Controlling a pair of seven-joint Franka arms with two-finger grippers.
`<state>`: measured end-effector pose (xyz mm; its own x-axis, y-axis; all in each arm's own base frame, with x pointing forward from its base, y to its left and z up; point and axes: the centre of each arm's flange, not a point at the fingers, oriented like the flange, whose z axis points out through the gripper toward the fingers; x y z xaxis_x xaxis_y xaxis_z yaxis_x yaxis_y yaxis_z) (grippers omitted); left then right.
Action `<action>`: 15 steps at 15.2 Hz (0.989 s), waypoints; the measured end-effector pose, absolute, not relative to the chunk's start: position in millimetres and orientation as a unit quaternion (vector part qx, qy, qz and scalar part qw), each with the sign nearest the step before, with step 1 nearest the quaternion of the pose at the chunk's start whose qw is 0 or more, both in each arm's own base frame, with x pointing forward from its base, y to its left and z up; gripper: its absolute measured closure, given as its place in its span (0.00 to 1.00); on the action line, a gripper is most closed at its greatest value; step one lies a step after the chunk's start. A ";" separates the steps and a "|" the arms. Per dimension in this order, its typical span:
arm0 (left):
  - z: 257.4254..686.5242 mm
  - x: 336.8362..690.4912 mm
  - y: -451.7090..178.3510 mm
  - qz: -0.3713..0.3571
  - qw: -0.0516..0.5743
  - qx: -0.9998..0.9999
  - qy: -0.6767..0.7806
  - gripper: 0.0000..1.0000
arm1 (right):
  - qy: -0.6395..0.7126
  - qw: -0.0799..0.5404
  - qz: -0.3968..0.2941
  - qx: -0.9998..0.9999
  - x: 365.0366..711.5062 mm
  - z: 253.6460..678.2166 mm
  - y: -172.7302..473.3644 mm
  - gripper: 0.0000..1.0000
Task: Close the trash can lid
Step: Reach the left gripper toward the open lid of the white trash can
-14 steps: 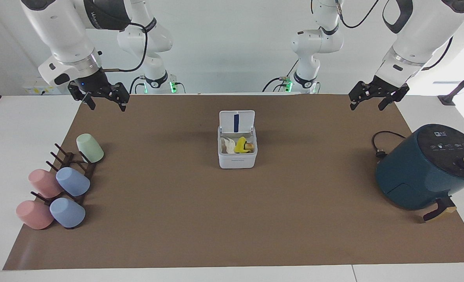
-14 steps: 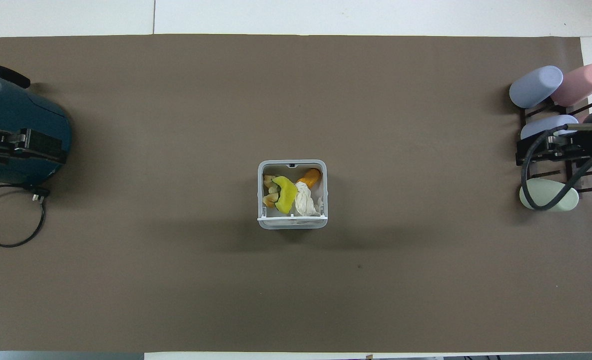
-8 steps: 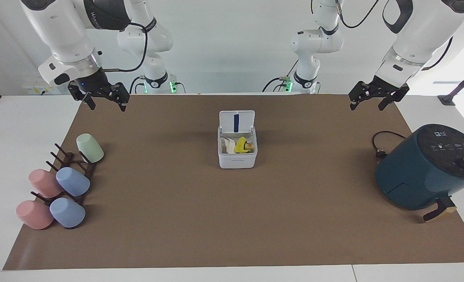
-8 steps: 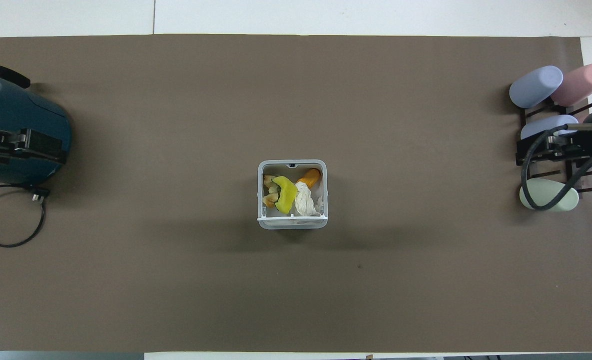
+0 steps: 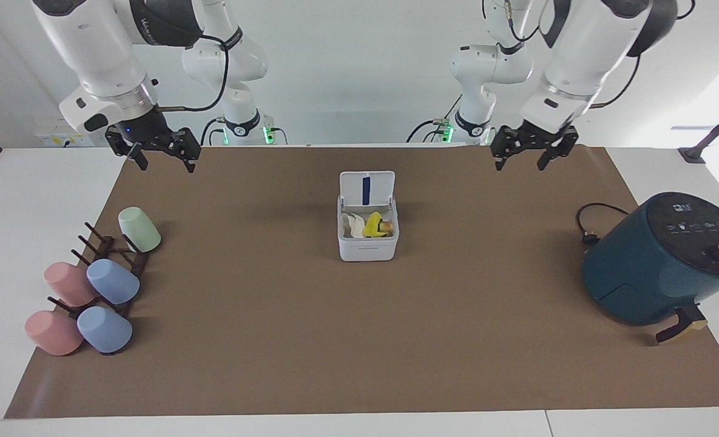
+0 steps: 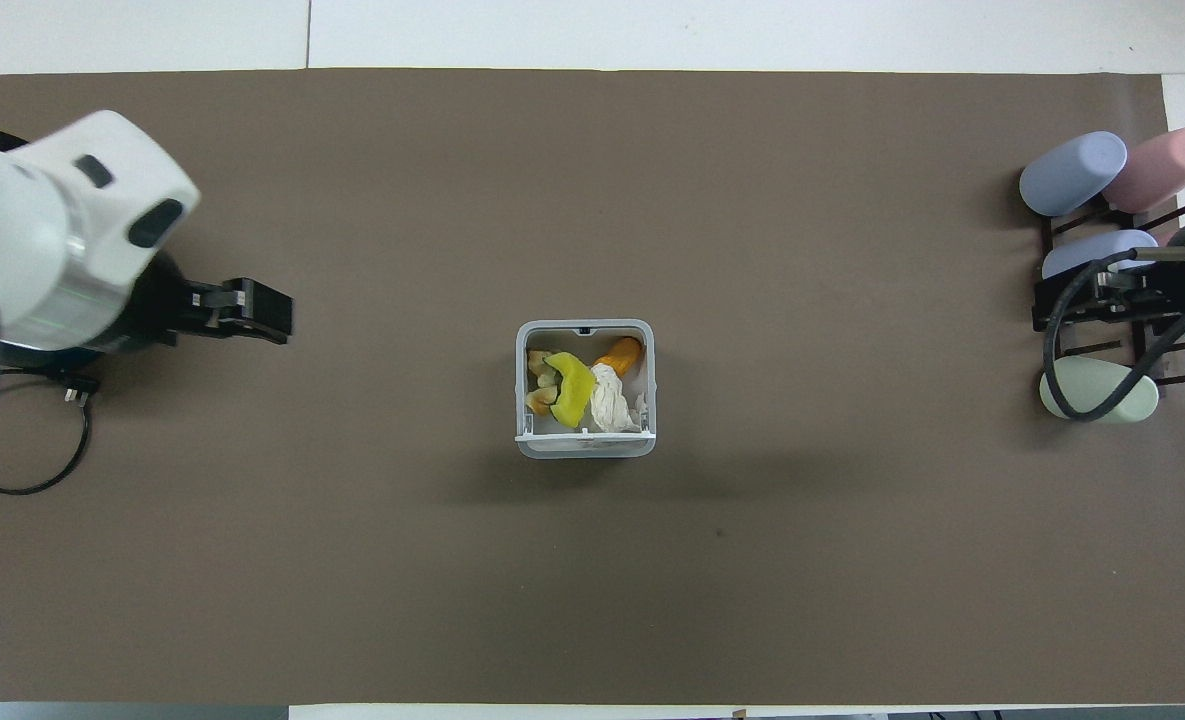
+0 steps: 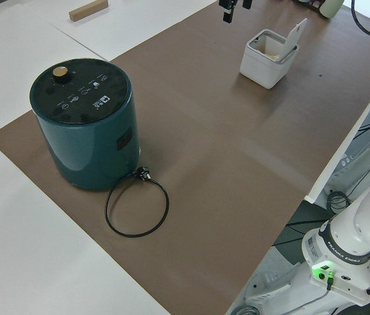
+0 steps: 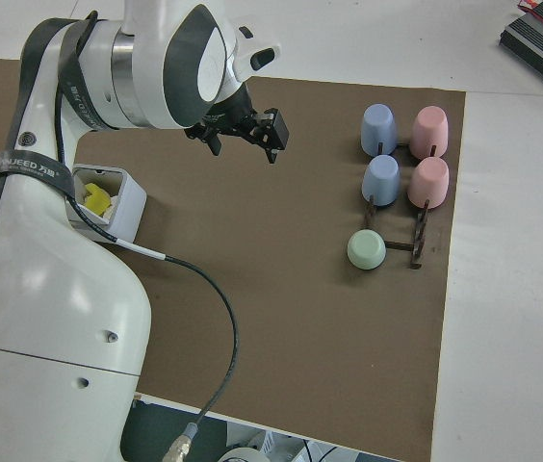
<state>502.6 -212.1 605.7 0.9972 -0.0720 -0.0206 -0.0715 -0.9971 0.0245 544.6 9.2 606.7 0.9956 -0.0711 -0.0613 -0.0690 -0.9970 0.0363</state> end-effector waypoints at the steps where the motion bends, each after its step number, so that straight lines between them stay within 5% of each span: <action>1: 597.9 483.3 -245.4 -0.014 0.012 0.999 -0.045 0.22 | -0.035 0.017 -0.031 0.999 544.6 606.7 9.2 0.00; 5: 557.7 407.1 -349.2 -0.034 0.029 0.996 -0.072 0.71 | -0.035 0.017 -0.031 0.999 544.6 606.7 9.2 0.00; 8: 532.7 362.0 -403.1 -0.029 0.036 0.996 -0.078 0.99 | -0.035 0.017 -0.031 0.999 544.6 606.7 9.2 0.00; 11: 506.7 362.2 -424.8 -0.019 0.047 0.996 -0.072 0.99 | -0.035 0.017 -0.031 0.999 544.6 606.7 9.2 0.00; 15: 493.7 408.3 -410.1 0.000 0.065 0.997 -0.033 0.99 | -0.035 0.017 -0.031 0.999 544.6 606.7 9.2 0.00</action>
<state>408.3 -410.1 493.7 0.9978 -0.0659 0.0052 -0.0660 -0.9895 0.1288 544.6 9.2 606.7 0.9956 -0.0712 -0.0613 -0.0690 -0.9970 0.0363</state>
